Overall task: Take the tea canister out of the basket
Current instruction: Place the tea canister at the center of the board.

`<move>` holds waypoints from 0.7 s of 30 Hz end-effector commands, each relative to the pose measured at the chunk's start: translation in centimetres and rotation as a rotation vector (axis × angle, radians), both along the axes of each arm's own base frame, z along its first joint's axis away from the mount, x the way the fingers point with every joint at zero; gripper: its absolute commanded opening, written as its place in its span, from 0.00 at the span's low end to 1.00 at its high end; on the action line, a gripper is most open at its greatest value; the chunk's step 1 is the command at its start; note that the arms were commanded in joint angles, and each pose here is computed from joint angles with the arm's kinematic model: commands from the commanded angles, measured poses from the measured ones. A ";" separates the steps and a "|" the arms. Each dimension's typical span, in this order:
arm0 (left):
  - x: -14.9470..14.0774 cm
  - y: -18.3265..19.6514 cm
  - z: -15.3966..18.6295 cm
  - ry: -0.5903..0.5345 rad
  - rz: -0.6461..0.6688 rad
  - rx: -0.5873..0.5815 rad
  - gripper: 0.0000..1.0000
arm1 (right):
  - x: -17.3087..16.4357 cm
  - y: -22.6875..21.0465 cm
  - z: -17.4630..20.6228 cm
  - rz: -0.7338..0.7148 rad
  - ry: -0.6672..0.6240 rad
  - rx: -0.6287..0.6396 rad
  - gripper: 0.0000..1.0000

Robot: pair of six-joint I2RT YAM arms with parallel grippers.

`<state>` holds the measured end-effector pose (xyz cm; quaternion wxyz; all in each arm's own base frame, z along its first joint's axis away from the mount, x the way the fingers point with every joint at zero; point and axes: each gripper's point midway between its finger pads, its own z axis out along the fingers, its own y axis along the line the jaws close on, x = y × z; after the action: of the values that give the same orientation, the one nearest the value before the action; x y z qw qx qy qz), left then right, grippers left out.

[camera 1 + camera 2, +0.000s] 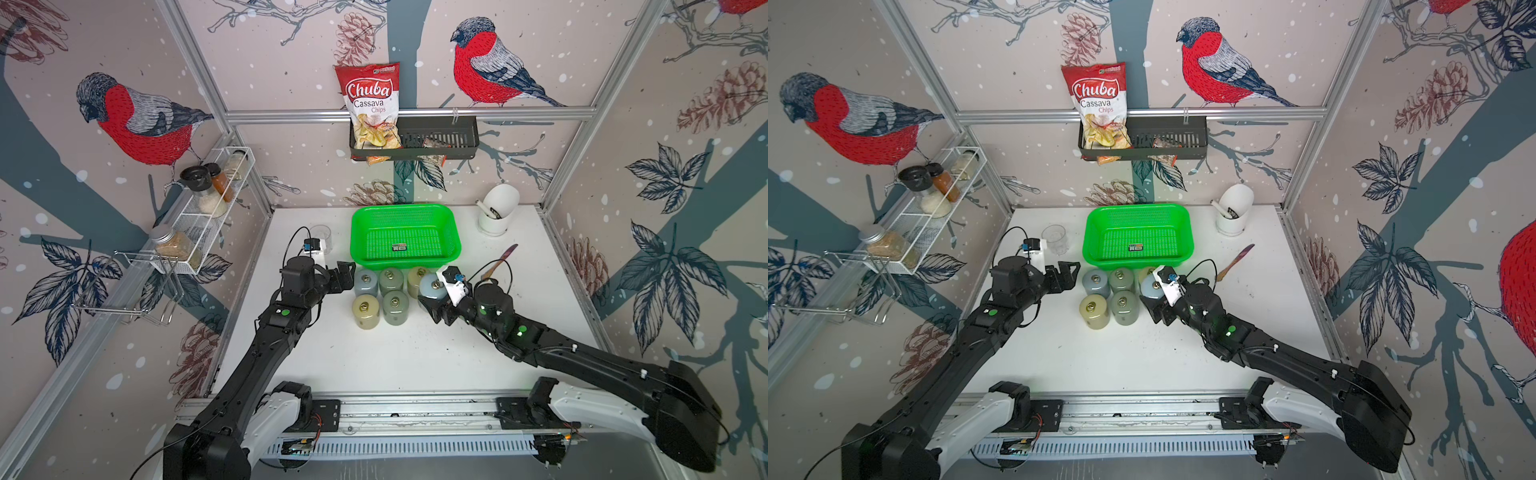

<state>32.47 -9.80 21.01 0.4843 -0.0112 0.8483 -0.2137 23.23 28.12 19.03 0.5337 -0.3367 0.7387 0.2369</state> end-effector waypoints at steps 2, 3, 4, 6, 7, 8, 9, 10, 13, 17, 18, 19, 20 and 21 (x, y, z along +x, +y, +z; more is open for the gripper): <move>0.2 -0.1 0.5 -0.025 -0.006 0.005 0.96 | 1.1 0.1 1.5 -0.065 -0.035 0.126 0.39; 0.2 -0.1 0.6 -0.026 -0.005 0.005 0.96 | 1.2 0.2 1.0 -0.070 -0.033 0.124 0.39; 0.2 -0.1 0.5 -0.025 -0.004 0.004 0.95 | 1.3 0.2 0.6 -0.073 -0.028 0.122 0.39; 0.2 -0.1 0.5 -0.025 -0.005 0.004 0.95 | 1.6 0.5 -0.3 -0.077 -0.018 0.113 0.39; 0.2 -0.1 0.6 -0.027 -0.005 0.005 0.95 | 1.7 0.5 -0.7 -0.080 -0.011 0.109 0.39; 0.2 -0.1 0.5 -0.025 -0.003 0.006 0.96 | 1.8 0.7 -1.2 -0.081 -0.005 0.103 0.39; 0.2 -0.1 0.5 -0.026 -0.004 0.007 0.96 | 1.9 0.8 -1.6 -0.084 -0.002 0.102 0.39; 0.2 -0.1 0.6 -0.027 -0.004 0.006 0.95 | 2.0 0.8 -1.9 -0.088 0.000 0.101 0.39; 0.2 -0.1 0.5 -0.025 -0.004 0.008 0.96 | 2.4 0.6 -2.3 -0.103 -0.002 0.119 0.39; 0.3 -0.1 0.5 -0.025 -0.004 0.007 0.96 | 2.8 0.8 -4.0 -0.114 0.022 0.102 0.39; 0.3 -0.1 0.5 -0.024 -0.006 0.008 0.95 | 2.9 0.9 -4.3 -0.114 0.023 0.100 0.39; 0.3 -0.1 0.4 -0.022 -0.005 0.010 0.95 | 3.0 0.9 -4.6 -0.118 0.026 0.096 0.39; 0.4 -0.1 0.4 -0.021 -0.005 0.009 0.95 | 3.1 1.0 -4.9 -0.119 0.029 0.093 0.38; 0.4 -0.2 0.4 -0.022 -0.007 0.009 0.96 | 3.2 1.0 -5.3 -0.122 0.032 0.090 0.38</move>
<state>32.53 -9.87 20.78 0.4812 -0.0108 0.8502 -0.2133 25.33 28.19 10.85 0.4995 -0.2920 0.7875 0.2124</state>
